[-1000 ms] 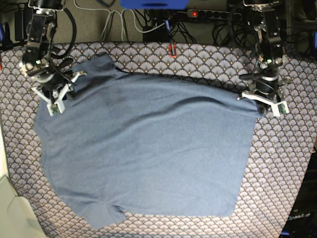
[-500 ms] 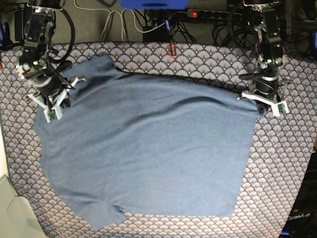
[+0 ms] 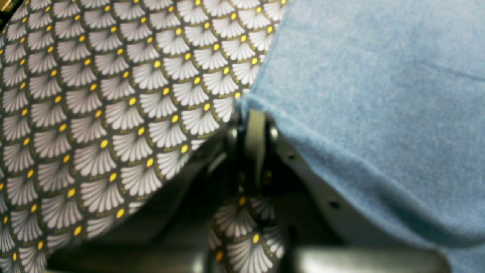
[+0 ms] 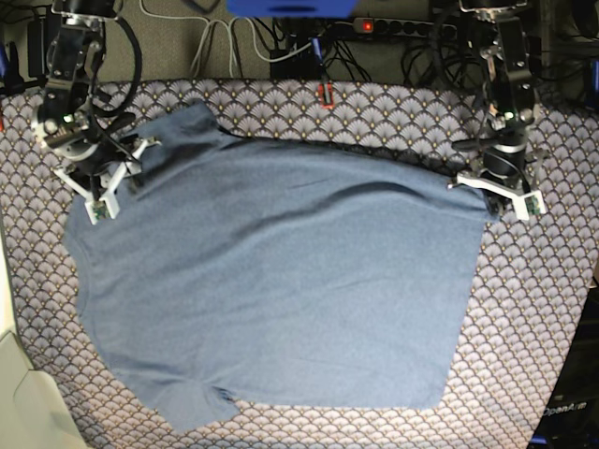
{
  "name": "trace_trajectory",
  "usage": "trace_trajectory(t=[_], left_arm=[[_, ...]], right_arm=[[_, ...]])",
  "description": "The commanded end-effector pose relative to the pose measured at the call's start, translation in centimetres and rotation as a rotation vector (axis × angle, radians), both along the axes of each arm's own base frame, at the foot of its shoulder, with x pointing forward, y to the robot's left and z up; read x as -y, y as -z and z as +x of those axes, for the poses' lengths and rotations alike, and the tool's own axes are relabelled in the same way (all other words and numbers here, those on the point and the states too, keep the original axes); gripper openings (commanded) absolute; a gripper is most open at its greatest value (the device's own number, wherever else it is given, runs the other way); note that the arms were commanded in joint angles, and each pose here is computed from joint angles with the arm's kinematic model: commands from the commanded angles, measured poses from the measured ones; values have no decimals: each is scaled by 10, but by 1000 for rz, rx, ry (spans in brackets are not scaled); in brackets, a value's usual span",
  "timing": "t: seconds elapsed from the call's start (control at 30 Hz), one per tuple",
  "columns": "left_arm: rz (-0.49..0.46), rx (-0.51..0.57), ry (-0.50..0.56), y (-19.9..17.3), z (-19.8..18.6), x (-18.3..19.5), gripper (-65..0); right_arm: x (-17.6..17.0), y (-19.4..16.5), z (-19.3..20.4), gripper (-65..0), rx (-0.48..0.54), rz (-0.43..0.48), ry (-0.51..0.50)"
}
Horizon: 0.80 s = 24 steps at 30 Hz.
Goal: Fold the T-shirt properly
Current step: 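Grasp the shoulder edges with both grippers and lift slightly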
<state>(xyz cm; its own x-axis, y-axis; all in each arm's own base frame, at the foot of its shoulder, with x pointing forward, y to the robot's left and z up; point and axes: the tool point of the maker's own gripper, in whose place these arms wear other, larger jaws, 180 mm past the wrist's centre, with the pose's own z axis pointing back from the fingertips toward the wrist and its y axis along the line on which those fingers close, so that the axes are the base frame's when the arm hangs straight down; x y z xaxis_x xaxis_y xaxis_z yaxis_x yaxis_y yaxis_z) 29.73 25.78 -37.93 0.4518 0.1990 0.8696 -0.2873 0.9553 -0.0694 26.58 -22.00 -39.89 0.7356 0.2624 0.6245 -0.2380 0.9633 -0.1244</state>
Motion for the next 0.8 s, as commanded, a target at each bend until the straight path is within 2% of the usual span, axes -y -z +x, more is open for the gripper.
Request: trace_trajectory(t=[0.0,0.23,0.43,0.57,0.67,0.77], left_arm=[[23,51,-1,-15,7,-5,-641],[23,51,-1,-15,7,-5,-641],[23,50,-1,-15,6,-5,-641],[22,50,-1,-15,6,-4,-641],[22,50,-1,-15,6,-4,-641],[21,50,-2,-15,6,-4,-641]], right_arm=[[1,-10,7,-331,39,-1,-11],[1,-8,7,-317,35,2,-10],[2,13,-3,-318,-24,24,5],[1,14,-4,-326,-28,26,6],[1,14,-4,-398,-28,28,6],[1,13,-3,-534,-23,28,6]])
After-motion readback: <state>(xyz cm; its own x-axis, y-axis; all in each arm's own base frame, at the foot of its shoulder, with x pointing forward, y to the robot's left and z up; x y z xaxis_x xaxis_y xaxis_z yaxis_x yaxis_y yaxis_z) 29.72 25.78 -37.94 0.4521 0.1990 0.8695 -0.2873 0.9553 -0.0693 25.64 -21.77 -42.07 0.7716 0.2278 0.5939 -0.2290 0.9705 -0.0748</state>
